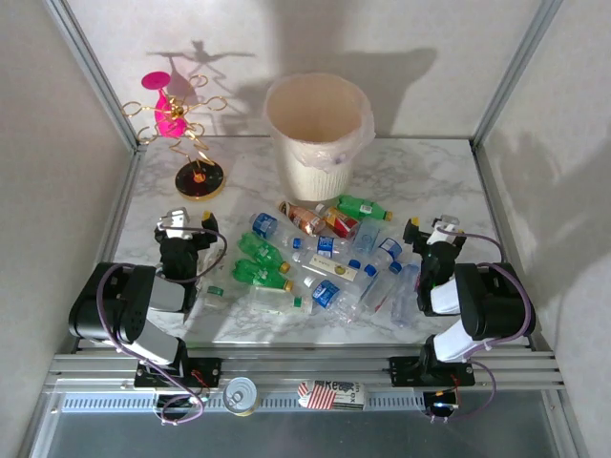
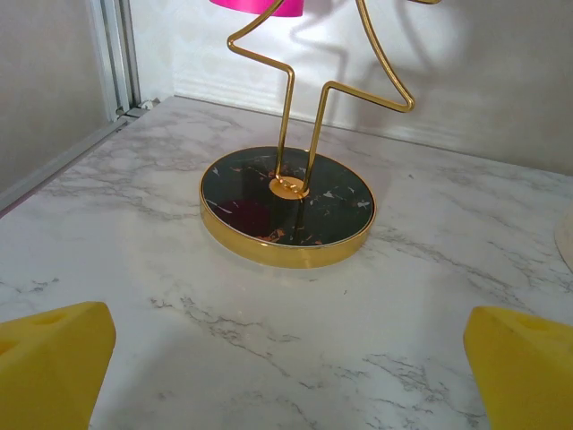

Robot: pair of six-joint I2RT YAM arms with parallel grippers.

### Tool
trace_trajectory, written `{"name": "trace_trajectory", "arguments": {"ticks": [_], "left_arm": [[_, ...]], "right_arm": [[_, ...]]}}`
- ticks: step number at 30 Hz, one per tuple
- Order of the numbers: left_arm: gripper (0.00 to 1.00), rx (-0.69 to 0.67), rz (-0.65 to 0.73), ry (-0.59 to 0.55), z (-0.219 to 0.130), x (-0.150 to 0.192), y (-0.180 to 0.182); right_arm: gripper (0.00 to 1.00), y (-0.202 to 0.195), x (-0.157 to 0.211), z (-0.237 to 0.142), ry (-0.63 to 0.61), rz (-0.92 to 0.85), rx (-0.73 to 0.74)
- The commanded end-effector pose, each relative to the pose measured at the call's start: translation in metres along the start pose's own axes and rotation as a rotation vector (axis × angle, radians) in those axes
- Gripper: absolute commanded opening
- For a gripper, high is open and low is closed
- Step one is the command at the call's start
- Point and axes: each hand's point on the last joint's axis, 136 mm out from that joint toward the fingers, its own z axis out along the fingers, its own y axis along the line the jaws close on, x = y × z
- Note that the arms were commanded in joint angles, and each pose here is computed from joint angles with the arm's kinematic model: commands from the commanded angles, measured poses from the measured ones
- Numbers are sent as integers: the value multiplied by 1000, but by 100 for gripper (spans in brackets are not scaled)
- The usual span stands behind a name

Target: Put the plastic bottles in the bin

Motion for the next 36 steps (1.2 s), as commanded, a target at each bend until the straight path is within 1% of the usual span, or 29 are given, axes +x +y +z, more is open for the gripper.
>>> {"name": "trace_trajectory", "arguments": {"ticks": [1,31,33,34,36], "left_arm": [[99,-3,-7,-17,1,-4,-2],[99,2,-11,-11,2,-4,-1],[99,-10,-12,-19,1,-5,0],[100,-39,-22,-32,0,-8,4],[100,-56,-31,-38,0,-17,6]], "right_arm": [[99,3,-15,3,-54,-2,-12],[99,4,-15,3,-52,-3,-18],[99,13,-15,4,-46,-28,-60],[99,15,-17,3,-49,-33,-66],[99,12,-25,-2,-68,-29,-48]]}}
